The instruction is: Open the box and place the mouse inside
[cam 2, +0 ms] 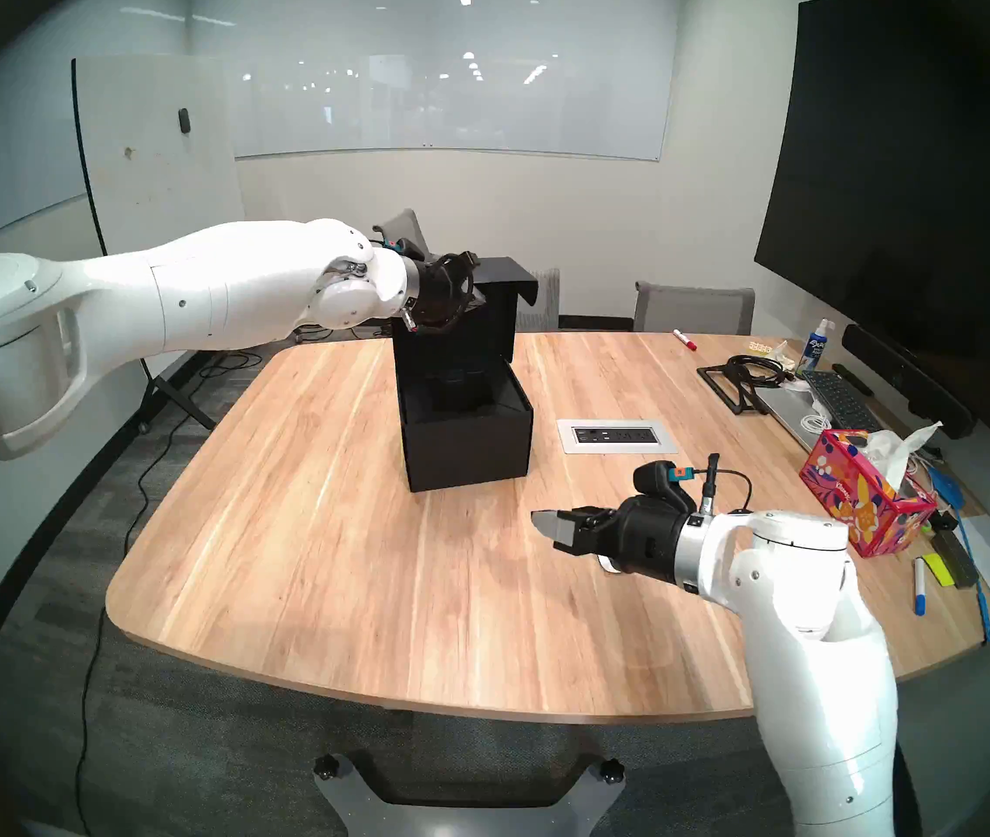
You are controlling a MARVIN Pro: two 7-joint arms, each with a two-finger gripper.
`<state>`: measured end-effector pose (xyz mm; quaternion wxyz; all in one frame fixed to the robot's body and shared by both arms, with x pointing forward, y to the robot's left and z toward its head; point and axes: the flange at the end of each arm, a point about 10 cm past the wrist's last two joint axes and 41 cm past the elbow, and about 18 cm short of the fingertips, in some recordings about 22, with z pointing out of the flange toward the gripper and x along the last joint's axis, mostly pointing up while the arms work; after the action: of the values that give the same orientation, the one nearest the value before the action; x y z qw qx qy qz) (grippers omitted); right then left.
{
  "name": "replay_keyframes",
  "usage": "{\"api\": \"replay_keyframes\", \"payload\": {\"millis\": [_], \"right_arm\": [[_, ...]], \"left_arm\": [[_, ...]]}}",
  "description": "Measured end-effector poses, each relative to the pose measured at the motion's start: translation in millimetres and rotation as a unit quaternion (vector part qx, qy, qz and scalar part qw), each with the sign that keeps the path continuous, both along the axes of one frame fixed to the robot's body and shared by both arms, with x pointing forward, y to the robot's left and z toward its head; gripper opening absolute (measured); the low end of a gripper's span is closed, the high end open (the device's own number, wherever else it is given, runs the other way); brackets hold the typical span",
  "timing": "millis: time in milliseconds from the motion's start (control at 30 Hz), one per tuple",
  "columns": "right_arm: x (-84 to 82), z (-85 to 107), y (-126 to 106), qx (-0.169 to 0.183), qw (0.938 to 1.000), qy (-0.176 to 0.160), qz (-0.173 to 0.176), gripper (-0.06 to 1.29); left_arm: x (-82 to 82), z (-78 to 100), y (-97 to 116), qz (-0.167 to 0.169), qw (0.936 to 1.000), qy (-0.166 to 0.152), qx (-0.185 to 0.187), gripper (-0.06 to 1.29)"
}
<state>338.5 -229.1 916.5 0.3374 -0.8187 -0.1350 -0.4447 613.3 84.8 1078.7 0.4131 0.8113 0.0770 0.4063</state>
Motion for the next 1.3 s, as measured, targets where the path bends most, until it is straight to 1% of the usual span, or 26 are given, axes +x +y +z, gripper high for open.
{"api": "replay_keyframes", "payload": {"millis": [233,433,567,733,1067,1300], "right_arm": [[0.0,0.0,0,0.0,1.0,0.0,0.0,1.23],[0.0,-0.1,0,0.0,1.0,0.0,0.0,1.23],[0.0,-0.1,0,0.0,1.0,0.0,0.0,1.23],[0.0,-0.1,0,0.0,1.0,0.0,0.0,1.23],[0.0,-0.2,0,0.0,1.0,0.0,0.0,1.23],[0.0,-0.3,0,0.0,1.0,0.0,0.0,1.23]], "left_arm": [[15.5,23.2,-5,0.034,0.9992,-0.019,-0.014,-0.02],[30.2,41.2,-8,0.073,0.9966,-0.031,-0.022,-0.02],[36.6,48.0,-10,0.094,0.9946,-0.036,-0.025,-0.02],[46.1,56.6,-13,0.129,0.9902,-0.046,-0.028,-0.02],[58.2,60.0,-17,0.179,0.9817,-0.058,-0.029,-0.02],[62.2,57.3,-24,0.198,0.9777,-0.063,-0.029,-0.02]]}}
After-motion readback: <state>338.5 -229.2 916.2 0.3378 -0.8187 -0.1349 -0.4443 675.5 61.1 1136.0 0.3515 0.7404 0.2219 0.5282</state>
